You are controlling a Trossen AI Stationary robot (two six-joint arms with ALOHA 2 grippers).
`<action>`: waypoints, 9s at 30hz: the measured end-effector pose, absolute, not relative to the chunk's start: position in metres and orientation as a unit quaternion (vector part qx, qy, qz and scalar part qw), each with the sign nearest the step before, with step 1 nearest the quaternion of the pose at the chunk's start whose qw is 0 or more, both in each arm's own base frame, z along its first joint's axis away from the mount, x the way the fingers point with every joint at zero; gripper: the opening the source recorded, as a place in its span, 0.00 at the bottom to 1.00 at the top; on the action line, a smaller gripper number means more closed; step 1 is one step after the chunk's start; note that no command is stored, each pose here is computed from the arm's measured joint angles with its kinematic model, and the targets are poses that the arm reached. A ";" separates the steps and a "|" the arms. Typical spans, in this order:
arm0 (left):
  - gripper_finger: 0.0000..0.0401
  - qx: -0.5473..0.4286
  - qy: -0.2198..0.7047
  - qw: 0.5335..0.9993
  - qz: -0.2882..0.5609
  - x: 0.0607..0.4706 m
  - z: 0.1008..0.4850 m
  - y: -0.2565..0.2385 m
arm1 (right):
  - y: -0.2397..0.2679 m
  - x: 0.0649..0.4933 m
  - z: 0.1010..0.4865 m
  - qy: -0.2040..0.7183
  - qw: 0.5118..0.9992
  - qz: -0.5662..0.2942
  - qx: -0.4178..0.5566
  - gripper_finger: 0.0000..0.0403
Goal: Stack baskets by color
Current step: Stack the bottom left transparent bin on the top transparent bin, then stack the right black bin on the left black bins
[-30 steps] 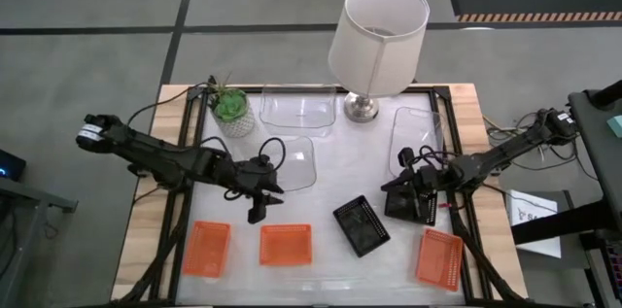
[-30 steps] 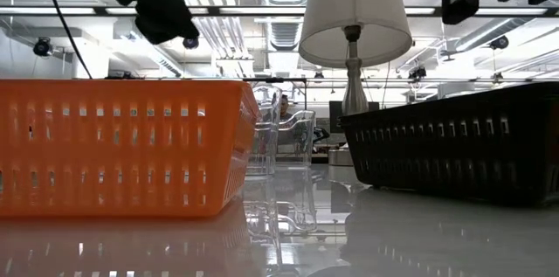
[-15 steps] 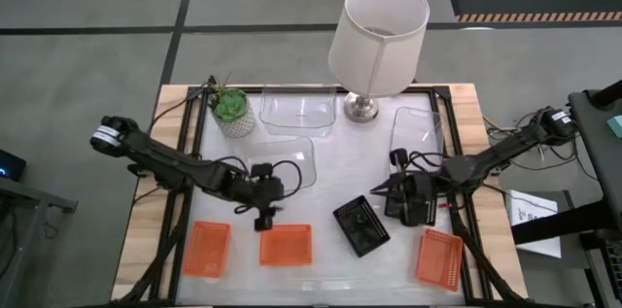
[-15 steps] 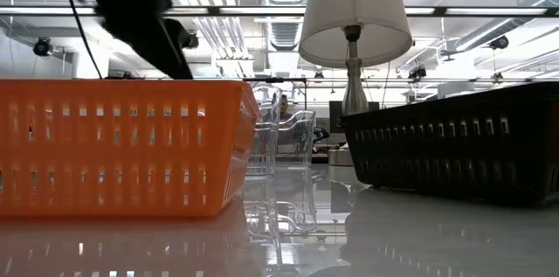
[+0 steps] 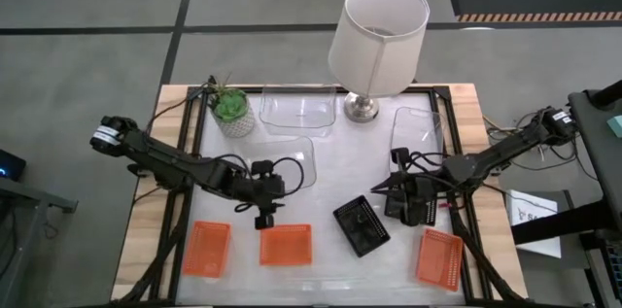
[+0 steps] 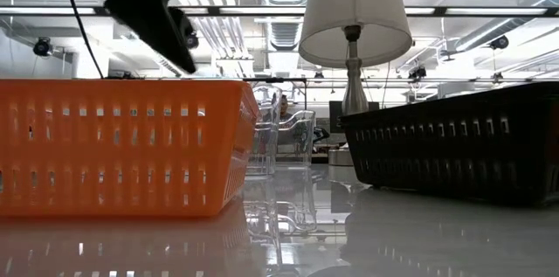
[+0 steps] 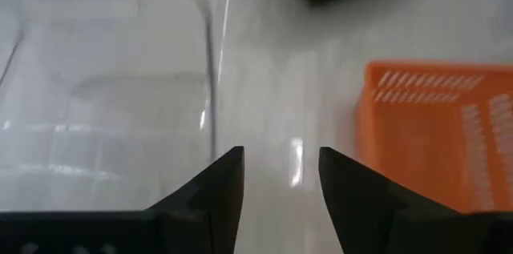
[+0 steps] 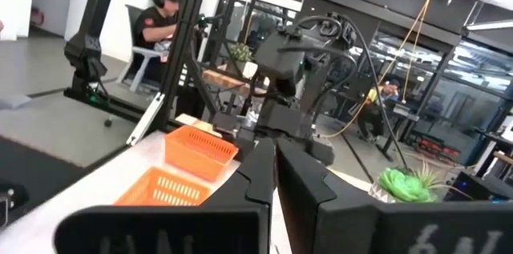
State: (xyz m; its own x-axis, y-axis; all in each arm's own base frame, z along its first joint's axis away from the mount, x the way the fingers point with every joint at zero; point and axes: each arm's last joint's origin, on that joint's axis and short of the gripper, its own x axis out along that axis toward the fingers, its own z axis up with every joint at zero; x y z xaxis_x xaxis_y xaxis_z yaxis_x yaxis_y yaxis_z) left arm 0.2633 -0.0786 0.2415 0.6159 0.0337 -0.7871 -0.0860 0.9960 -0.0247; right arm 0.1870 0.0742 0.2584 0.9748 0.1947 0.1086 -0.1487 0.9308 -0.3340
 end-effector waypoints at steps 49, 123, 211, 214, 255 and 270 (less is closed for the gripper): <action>0.00 0.034 0.459 0.887 0.045 0.276 0.232 -0.076 | 0.074 0.186 0.249 -0.022 0.983 0.096 -0.152 0.02; 0.00 0.329 0.411 0.841 0.123 0.291 0.313 0.022 | 0.068 0.173 0.254 -0.007 0.983 0.099 -0.156 0.02; 0.06 0.302 0.399 0.849 0.171 0.302 0.275 0.084 | 0.068 0.173 0.254 -0.005 0.986 0.099 -0.132 0.02; 0.12 0.293 0.394 0.853 0.175 0.303 0.275 0.084 | 0.068 0.173 0.254 -0.005 0.986 0.099 -0.132 0.02; 0.24 0.141 0.181 0.972 0.058 0.251 0.254 -0.041 | 0.074 0.186 0.251 -0.027 0.988 0.100 -0.117 0.02; 0.24 0.153 0.179 0.972 -0.008 0.242 0.247 -0.073 | 0.093 0.231 0.249 -0.008 0.985 0.103 -0.136 0.02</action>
State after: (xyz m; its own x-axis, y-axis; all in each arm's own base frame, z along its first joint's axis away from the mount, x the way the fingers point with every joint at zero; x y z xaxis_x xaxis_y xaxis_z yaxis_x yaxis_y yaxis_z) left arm 0.2420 -0.0734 0.2469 0.9359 0.0397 -0.3501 0.0698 0.9531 0.2947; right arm 0.2308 0.0935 0.2486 0.9786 0.2053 -0.0129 -0.2011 0.9418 -0.2696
